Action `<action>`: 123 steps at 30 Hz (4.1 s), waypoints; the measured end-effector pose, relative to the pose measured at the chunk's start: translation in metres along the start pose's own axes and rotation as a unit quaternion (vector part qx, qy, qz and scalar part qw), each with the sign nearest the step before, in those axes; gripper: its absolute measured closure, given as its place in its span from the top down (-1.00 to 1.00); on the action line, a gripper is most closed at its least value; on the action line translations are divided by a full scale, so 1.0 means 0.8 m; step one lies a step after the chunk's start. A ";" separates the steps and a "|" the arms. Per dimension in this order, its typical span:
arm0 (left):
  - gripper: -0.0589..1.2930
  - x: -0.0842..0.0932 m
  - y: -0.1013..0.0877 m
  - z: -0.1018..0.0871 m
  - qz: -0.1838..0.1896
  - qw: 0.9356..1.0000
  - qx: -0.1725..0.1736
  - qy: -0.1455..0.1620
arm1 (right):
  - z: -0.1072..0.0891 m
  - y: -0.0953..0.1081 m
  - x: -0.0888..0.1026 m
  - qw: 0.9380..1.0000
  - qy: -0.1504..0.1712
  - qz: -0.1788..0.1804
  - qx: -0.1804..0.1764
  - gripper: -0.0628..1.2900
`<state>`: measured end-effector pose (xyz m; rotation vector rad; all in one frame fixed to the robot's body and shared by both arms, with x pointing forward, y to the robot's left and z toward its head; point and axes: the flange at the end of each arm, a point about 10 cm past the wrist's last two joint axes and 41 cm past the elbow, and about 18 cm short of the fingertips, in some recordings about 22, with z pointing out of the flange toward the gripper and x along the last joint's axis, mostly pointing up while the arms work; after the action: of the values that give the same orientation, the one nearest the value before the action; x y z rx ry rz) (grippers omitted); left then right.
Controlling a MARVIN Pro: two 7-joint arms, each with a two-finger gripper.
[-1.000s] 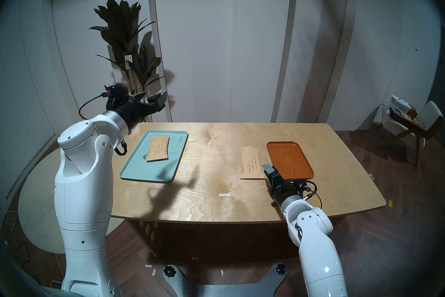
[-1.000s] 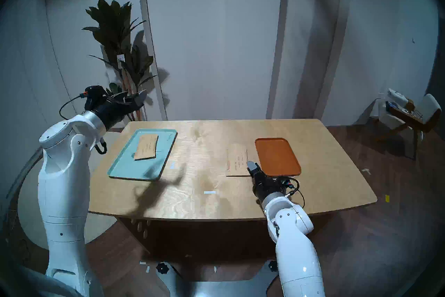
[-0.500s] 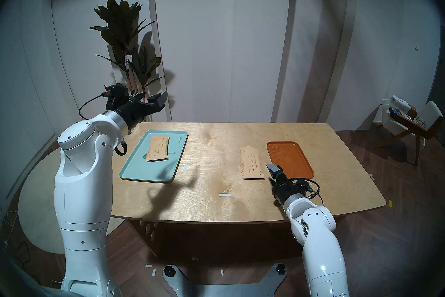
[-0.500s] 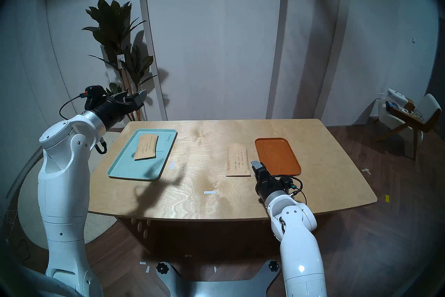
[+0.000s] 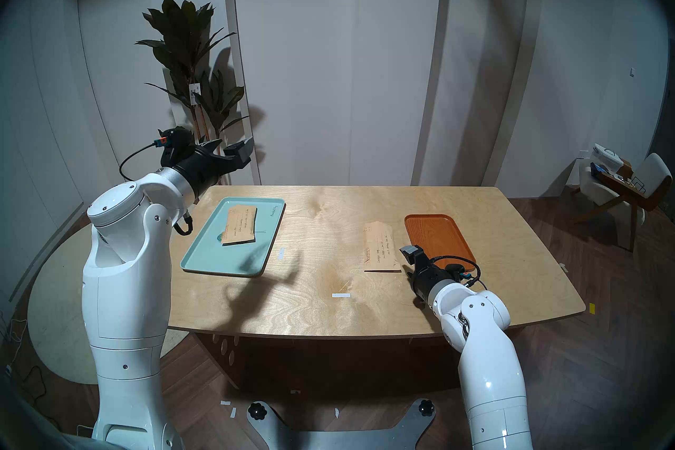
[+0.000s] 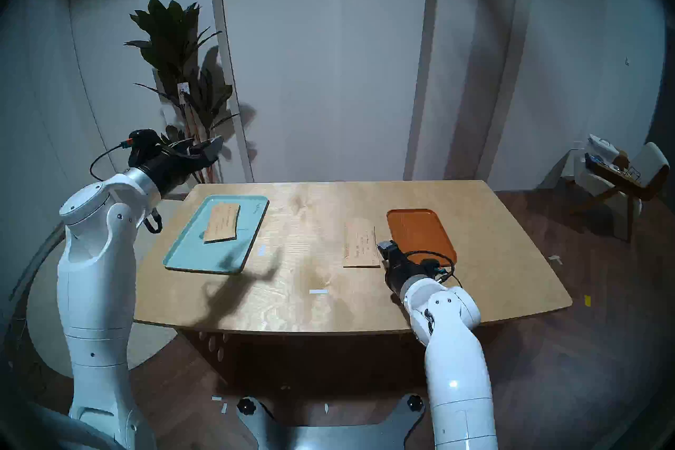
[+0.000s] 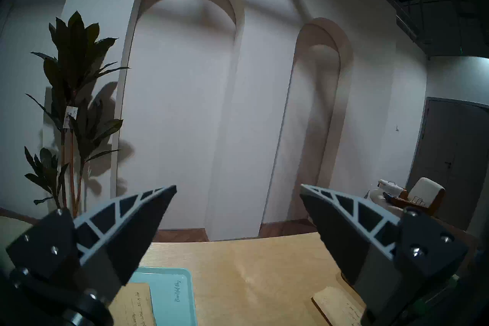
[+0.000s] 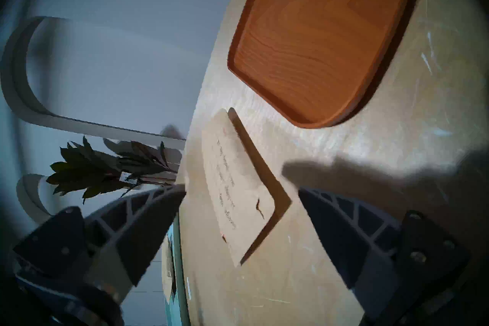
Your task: Sort the mail into the trays, one tray per recipient
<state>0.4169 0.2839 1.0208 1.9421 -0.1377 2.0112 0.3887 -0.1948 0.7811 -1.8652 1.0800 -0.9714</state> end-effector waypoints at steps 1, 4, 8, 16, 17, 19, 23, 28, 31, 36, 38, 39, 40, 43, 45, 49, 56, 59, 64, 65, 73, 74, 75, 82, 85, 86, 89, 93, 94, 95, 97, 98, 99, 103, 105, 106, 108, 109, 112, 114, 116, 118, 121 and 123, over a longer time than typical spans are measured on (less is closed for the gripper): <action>0.95 0.000 0.000 0.000 0.000 1.000 0.000 0.000 | 0.001 -0.002 0.000 1.000 -0.003 0.001 -0.004 0.74; 0.95 0.000 0.000 0.000 0.000 1.000 0.000 0.000 | 0.005 -0.008 -0.003 1.000 -0.017 0.007 -0.017 0.76; 0.95 0.000 0.000 0.000 0.000 1.000 0.000 0.000 | 0.014 -0.016 -0.006 0.998 -0.035 0.019 -0.038 0.83; 0.95 0.000 0.000 0.000 0.000 1.000 0.002 0.000 | 0.029 -0.027 -0.006 0.996 -0.050 0.033 -0.060 0.82; 0.95 0.000 0.000 0.000 0.000 1.000 0.002 0.000 | 0.031 -0.028 -0.006 0.996 -0.051 0.034 -0.061 0.82; 0.95 0.000 0.000 0.000 0.000 1.000 0.002 0.000 | 0.035 -0.030 -0.006 0.996 -0.053 0.036 -0.061 0.82; 0.95 0.000 0.000 0.000 0.000 1.000 0.002 0.000 | 0.041 -0.032 -0.006 0.996 -0.053 0.040 -0.061 0.82; 0.95 0.000 0.000 0.000 0.000 1.000 0.002 0.000 | 0.048 -0.035 -0.006 0.996 -0.051 0.044 -0.059 0.82; 0.95 0.000 0.000 0.000 0.000 1.000 0.002 0.000 | 0.051 -0.036 -0.006 0.996 -0.049 0.047 -0.056 0.82; 0.95 0.001 0.000 0.000 0.000 1.000 0.002 0.001 | 0.056 -0.023 -0.013 0.995 -0.051 0.047 -0.066 0.81; 0.95 0.001 0.000 0.000 0.000 1.000 0.002 0.001 | 0.057 -0.024 -0.014 0.996 -0.050 0.044 -0.067 0.80; 0.95 0.001 0.000 0.000 0.000 1.000 0.002 0.001 | 0.057 -0.024 -0.014 0.996 -0.050 0.043 -0.067 0.77; 0.95 0.001 0.000 0.000 0.000 1.000 0.002 0.001 | 0.057 -0.024 -0.015 0.996 -0.049 0.041 -0.067 -0.31; 0.95 0.001 0.000 0.000 0.000 1.000 0.002 0.001 | 0.057 -0.025 -0.016 0.996 -0.047 0.033 -0.068 -0.95; 0.95 0.001 0.000 0.000 0.000 1.000 0.002 0.001 | 0.057 -0.025 -0.017 0.996 -0.045 0.027 -0.068 -0.95; 0.95 0.001 0.000 0.000 0.000 1.000 0.002 0.001 | 0.058 -0.030 -0.013 0.997 -0.037 0.008 -0.067 -0.95; 0.95 0.001 0.000 0.000 0.000 1.000 0.001 0.001 | 0.053 -0.067 0.013 0.999 -0.009 -0.024 -0.041 -0.95; 0.95 0.001 0.000 0.000 0.000 1.000 0.001 0.001 | 0.047 -0.095 0.027 0.999 0.008 -0.041 -0.019 -0.95; 0.95 0.001 0.000 0.000 0.000 1.000 0.001 0.001 | 0.034 -0.134 0.046 0.997 0.032 -0.065 0.011 -0.95; 0.95 0.001 0.000 0.000 0.000 1.000 0.001 0.001 | 0.031 -0.138 0.048 0.997 0.035 -0.068 0.015 -0.95; 0.95 0.001 0.000 0.000 0.000 1.000 0.001 0.000 | 0.007 -0.168 0.081 0.993 0.075 -0.090 0.019 -0.95; 0.95 0.002 0.000 0.001 0.000 1.000 0.001 0.000 | 0.005 -0.169 0.084 0.993 0.078 -0.091 0.019 -0.95; 0.95 0.002 0.000 0.001 0.000 1.000 0.001 0.001 | 0.003 -0.170 0.088 0.992 0.082 -0.092 0.018 -0.95; 0.95 0.002 0.000 0.001 0.000 1.000 0.002 0.001 | -0.013 -0.174 0.121 0.989 0.106 -0.099 0.009 -0.95; 0.95 0.002 0.000 0.001 0.000 1.000 0.002 0.001 | -0.017 -0.171 0.132 0.989 0.111 -0.097 0.006 -0.95; 0.95 0.002 0.000 0.001 0.000 1.000 0.002 0.001 | -0.019 -0.170 0.136 0.989 0.113 -0.096 0.005 -0.95; 0.95 0.002 0.000 0.001 0.000 1.000 0.002 0.001 | -0.021 -0.165 0.145 0.989 0.113 -0.094 0.004 -0.95; 0.95 0.002 0.000 0.001 0.000 1.000 0.002 0.001 | -0.020 -0.155 0.149 0.990 0.108 -0.092 0.000 -0.95; 0.95 0.002 0.000 0.001 0.000 1.000 0.002 0.001 | -0.018 -0.149 0.149 0.990 0.104 -0.092 -0.003 -0.95; 0.95 0.002 0.000 0.001 0.000 1.000 0.002 0.001 | -0.017 -0.148 0.149 0.991 0.102 -0.092 -0.004 -0.95; 0.95 0.002 0.000 0.001 0.001 1.000 0.002 0.001 | -0.012 -0.137 0.148 0.991 0.094 -0.092 -0.010 -0.95; 0.95 0.002 0.000 0.001 0.001 1.000 0.002 0.001 | -0.009 -0.131 0.147 0.992 0.089 -0.092 -0.013 -0.95; 0.95 0.002 0.000 0.001 0.001 1.000 0.002 0.001 | -0.007 -0.125 0.145 0.992 0.085 -0.093 -0.017 -0.95; 0.95 0.002 0.000 0.001 0.001 1.000 0.002 0.001 | 0.004 -0.108 0.139 0.993 0.068 -0.097 -0.026 -0.95; 0.95 0.002 0.000 0.001 0.001 1.000 0.002 0.002 | 0.008 -0.103 0.137 0.993 0.061 -0.100 -0.027 -0.95; 0.95 0.002 0.000 0.001 0.001 1.000 0.002 0.002 | 0.010 -0.101 0.136 0.993 0.058 -0.102 -0.028 -0.95; 0.95 0.002 0.000 0.001 0.001 1.000 0.002 0.002 | 0.013 -0.098 0.136 0.993 0.055 -0.105 -0.029 -0.95; 0.95 0.002 0.000 0.001 0.001 1.000 0.002 0.002 | 0.014 -0.097 0.136 0.992 0.054 -0.106 -0.030 -0.95; 0.95 0.002 0.000 0.001 0.001 1.000 0.002 0.002 | 0.016 -0.094 0.136 0.992 0.050 -0.111 -0.030 -0.95; 0.95 0.002 0.000 0.001 0.000 1.000 0.002 0.002 | 0.017 -0.093 0.137 0.992 0.049 -0.113 -0.029 -0.95; 0.95 0.002 0.000 0.001 0.000 1.000 0.002 0.002 | 0.016 -0.094 0.138 0.992 0.048 -0.116 -0.027 -0.95; 0.95 0.002 0.000 0.001 0.000 1.000 0.002 0.002 | 0.015 -0.093 0.140 0.992 0.048 -0.115 -0.026 -0.95; 0.95 0.002 0.000 0.001 0.001 1.000 0.002 0.002 | 0.013 -0.091 0.145 0.992 0.048 -0.110 -0.025 -0.95; 0.95 0.002 0.001 0.001 0.001 1.000 0.002 0.002 | 0.011 -0.088 0.148 0.993 0.048 -0.106 -0.026 -0.95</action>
<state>0.4175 0.2836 1.0227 1.9405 -0.1350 2.0168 0.4611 -0.2750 0.8664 -2.0239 0.9840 -1.1737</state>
